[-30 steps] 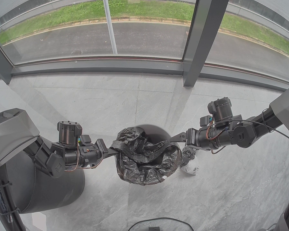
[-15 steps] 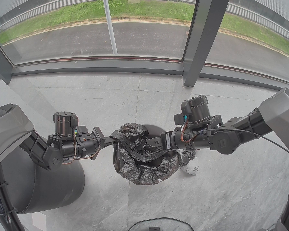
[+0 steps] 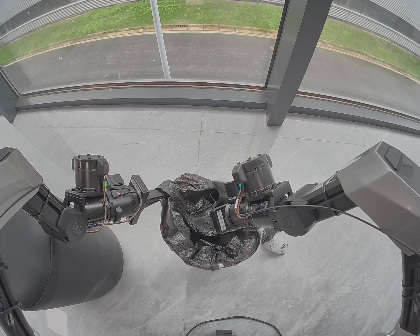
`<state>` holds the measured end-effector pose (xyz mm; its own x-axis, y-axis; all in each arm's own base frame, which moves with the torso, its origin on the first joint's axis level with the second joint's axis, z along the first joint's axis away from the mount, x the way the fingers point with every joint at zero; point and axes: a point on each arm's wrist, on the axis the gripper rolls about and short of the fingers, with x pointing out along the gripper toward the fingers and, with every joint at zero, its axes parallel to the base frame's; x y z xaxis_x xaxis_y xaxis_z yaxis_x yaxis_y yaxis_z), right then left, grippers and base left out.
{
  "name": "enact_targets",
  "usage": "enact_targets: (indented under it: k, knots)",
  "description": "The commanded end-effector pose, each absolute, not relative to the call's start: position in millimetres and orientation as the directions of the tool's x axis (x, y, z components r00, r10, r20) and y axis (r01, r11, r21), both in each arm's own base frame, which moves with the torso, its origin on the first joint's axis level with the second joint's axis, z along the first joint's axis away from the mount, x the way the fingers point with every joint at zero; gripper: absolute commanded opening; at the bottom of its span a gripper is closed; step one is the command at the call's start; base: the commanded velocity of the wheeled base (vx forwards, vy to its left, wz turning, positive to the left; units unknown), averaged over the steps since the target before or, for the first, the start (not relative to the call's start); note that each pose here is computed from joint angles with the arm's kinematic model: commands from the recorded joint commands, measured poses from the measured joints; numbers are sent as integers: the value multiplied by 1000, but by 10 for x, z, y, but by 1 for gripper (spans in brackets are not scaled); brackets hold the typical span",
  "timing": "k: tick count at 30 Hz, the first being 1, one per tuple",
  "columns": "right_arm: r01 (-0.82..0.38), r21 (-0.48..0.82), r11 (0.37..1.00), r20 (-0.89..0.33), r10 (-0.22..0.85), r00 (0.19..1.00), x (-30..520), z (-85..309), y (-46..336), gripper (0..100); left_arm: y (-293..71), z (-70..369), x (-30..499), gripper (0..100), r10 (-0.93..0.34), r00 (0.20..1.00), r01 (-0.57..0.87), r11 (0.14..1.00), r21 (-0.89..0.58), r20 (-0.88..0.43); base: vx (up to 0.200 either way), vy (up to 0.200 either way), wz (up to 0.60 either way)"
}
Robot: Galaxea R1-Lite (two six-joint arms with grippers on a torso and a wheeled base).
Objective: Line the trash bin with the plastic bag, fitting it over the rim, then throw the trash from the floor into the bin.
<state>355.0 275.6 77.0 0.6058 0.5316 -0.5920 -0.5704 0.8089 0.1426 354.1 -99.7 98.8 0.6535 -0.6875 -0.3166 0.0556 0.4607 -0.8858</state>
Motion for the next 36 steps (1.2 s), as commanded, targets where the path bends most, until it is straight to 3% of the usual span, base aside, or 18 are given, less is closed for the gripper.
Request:
enact_targets:
  k: [1, 11, 21, 36]
  knots:
    - [-568, 130, 813, -624, 512, 590, 3637, 492, 2841, 100, -1006, 967, 3543, 0, -689, 650, 52, 461, -886, -321, 0, 0, 0]
    - [-604, 104, 790, -635, 520, 571, 3612, 384, 2994, 100, -1018, 977, 3541, 0, -693, 647, 56, 459, -887, -318, 0, 0, 0]
    - [-584, -11, 812, -626, 449, 637, 3718, 309, 3043, 100, -1028, 958, 3536, 0, -695, 643, 52, 460, -887, -322, 0, 0, 0]
    - [-591, -94, 801, -637, 408, 654, 3741, 292, 3211, 100, -1032, 957, 3528, 0, -696, 641, 51, 460, -886, -324, 0, 0, 0]
